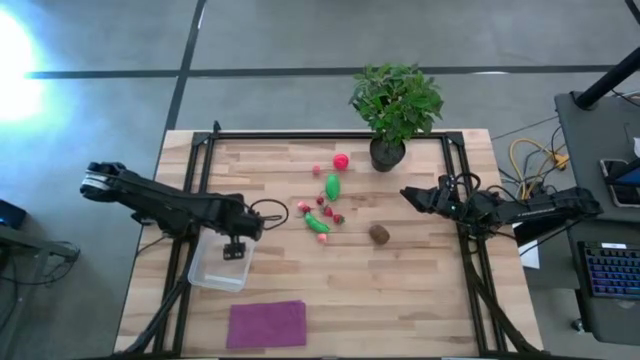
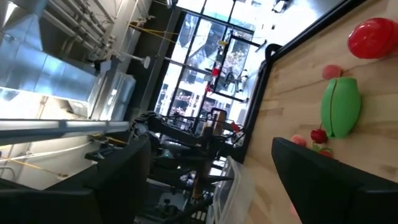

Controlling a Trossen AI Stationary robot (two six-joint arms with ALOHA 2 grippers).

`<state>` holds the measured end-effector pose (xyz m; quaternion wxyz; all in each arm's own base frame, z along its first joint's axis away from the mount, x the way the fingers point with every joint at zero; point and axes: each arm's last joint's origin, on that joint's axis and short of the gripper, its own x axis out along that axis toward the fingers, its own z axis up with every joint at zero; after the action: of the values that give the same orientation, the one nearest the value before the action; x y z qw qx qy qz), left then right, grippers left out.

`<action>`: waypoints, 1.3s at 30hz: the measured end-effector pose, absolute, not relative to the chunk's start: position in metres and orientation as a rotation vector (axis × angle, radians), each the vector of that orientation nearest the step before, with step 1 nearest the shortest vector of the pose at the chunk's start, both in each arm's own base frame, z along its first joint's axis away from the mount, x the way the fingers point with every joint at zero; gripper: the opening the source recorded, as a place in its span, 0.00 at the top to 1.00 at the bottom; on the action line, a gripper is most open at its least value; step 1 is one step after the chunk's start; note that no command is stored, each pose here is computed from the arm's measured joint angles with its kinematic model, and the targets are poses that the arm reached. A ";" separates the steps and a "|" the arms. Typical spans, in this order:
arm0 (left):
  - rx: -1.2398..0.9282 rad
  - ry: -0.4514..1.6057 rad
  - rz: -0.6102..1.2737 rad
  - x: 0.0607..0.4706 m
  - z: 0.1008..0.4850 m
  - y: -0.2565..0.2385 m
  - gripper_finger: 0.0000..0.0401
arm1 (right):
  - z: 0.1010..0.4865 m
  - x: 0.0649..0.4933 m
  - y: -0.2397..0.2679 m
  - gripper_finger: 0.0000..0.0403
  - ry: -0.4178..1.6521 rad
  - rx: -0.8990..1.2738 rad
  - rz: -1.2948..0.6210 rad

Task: Pick and placing Produce into tupperware
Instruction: Put the top pink peach into the transparent container

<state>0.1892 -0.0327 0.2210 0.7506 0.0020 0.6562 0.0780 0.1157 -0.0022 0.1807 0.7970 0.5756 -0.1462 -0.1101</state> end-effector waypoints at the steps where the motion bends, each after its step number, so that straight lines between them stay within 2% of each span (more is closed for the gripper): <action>1: -0.009 1.410 0.180 0.190 0.227 -0.033 0.14 | 0.181 0.116 -0.002 0.19 -0.311 1.237 -0.236; 9: -0.056 1.194 0.199 0.191 0.276 -0.032 0.14 | 0.175 0.120 0.002 0.19 -0.167 1.262 -0.163; 17: -0.079 0.989 0.173 0.199 0.302 -0.032 0.14 | 0.194 0.131 0.003 0.19 -0.087 1.146 -0.204; 22: 0.171 0.869 0.162 0.216 0.304 -0.032 0.14 | 0.214 0.135 0.004 0.19 0.042 1.052 -0.270; 25: 0.380 0.832 0.322 0.229 0.303 -0.027 0.14 | 0.231 0.134 0.003 0.19 0.124 1.003 -0.317; 27: 0.420 0.795 0.450 0.239 0.303 -0.019 0.14 | 0.241 0.132 0.003 0.19 0.171 0.978 -0.362; 30: 0.272 0.773 0.477 0.256 0.300 -0.003 0.14 | 0.256 0.125 0.002 0.19 0.243 0.954 -0.413; 35: -0.201 0.835 0.264 0.283 0.286 0.025 0.14 | 0.274 0.114 0.001 0.19 0.332 0.927 -0.461; 39: -0.337 0.879 0.237 0.301 0.277 0.043 0.14 | 0.284 0.106 0.000 0.19 0.374 0.899 -0.479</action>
<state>0.3015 0.0425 0.2773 0.8845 -0.1620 0.4223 0.1141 0.1060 0.0002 0.2838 0.8564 0.4277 0.1781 -0.2279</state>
